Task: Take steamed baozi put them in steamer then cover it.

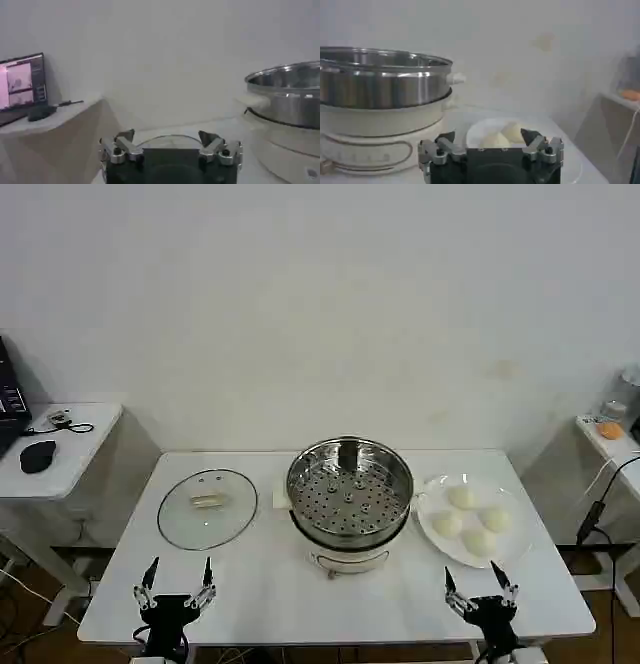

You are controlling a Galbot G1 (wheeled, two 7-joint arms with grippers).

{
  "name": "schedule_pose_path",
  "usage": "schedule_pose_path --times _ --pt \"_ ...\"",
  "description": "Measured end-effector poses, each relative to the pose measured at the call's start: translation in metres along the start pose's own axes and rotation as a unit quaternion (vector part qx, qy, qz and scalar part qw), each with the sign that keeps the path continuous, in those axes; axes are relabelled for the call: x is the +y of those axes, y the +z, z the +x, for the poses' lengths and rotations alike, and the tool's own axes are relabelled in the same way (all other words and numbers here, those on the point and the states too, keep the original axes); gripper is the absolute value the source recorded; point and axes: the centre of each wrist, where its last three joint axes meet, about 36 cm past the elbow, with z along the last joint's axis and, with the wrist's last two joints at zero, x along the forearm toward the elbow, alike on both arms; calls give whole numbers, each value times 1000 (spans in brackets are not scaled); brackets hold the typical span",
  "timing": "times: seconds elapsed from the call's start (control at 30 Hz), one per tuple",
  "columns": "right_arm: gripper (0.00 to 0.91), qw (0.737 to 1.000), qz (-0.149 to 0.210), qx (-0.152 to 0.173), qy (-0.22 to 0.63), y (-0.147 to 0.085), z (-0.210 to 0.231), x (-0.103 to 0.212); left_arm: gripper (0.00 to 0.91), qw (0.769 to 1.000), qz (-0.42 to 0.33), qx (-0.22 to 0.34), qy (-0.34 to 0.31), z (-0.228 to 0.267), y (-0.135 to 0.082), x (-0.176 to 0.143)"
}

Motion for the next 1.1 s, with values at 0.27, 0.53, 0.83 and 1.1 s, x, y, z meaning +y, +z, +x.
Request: schedule_pose_path --times 0.27,0.53,0.83,1.1 --pt "907 985 165 10 -44 -29 -58 -78 907 1000 -25 -6 10 -3 5 2" --pt "907 928 355 15 -111 -76 -135 -151 907 998 -50 -11 21 -7 10 6" --pt "907 833 506 46 -220 -118 -226 -190 907 998 -63 -15 15 -8 15 11" --pt "907 756 565 103 -315 -140 -291 -193 907 997 -70 -24 7 -11 11 17"
